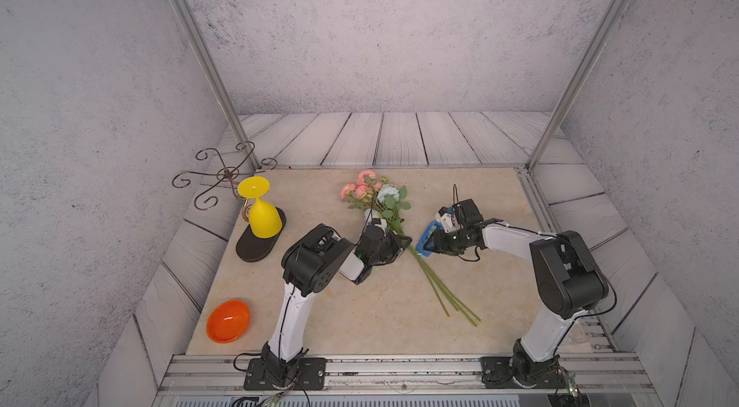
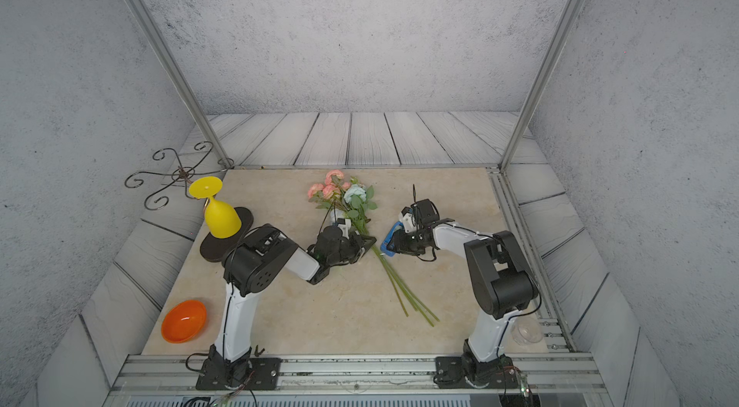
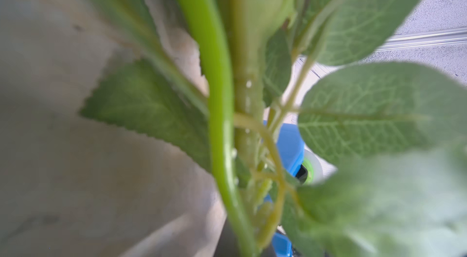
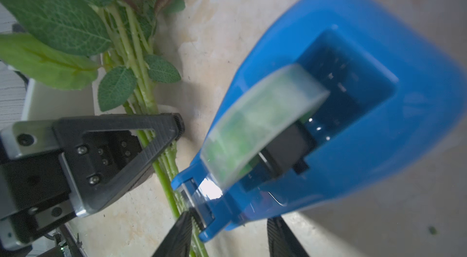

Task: Wrap bouquets with tape
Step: Tear off the tape using the Tape Cutter.

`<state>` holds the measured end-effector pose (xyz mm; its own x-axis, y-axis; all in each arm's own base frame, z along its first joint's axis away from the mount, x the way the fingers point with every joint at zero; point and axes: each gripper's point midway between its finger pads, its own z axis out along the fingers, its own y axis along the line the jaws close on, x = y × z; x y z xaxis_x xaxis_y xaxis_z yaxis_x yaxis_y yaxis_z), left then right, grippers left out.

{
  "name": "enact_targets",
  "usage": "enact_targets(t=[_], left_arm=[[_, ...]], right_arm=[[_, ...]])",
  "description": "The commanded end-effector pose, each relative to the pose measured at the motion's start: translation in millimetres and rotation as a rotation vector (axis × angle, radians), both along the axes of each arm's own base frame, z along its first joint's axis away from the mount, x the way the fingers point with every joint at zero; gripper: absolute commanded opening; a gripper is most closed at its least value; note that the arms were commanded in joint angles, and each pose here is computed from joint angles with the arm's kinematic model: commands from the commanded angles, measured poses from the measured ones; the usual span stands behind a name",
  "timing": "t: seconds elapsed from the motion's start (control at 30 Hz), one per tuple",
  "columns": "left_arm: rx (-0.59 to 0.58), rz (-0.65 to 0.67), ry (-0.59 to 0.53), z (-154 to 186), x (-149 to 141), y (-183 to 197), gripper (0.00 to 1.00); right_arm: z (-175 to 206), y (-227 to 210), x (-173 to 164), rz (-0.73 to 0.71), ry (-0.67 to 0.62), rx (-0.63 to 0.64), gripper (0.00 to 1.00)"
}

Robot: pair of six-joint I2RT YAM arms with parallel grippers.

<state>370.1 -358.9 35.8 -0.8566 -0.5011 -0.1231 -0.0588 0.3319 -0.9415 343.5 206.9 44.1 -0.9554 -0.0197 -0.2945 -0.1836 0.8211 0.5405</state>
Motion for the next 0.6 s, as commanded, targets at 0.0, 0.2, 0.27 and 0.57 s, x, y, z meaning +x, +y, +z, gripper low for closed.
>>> enact_targets(t=[0.0,0.2,0.27,0.57], left_arm=[[-0.038,0.003,-0.074,28.5,2.2,-1.5,0.00],[-0.041,0.007,-0.063,25.2,2.5,-1.5,0.00],[-0.043,0.007,-0.063,25.5,2.7,-1.8,0.00],[-0.040,0.009,-0.050,21.6,2.5,-0.7,0.00]], right_arm=[[-4.9,2.1,5.9,-0.012,0.001,0.005,0.48],[22.2,11.8,12.3,-0.019,-0.048,0.092,0.55],[15.7,8.0,14.2,-0.036,-0.044,0.065,0.55],[8.9,11.1,9.7,-0.022,-0.047,0.072,0.56]])
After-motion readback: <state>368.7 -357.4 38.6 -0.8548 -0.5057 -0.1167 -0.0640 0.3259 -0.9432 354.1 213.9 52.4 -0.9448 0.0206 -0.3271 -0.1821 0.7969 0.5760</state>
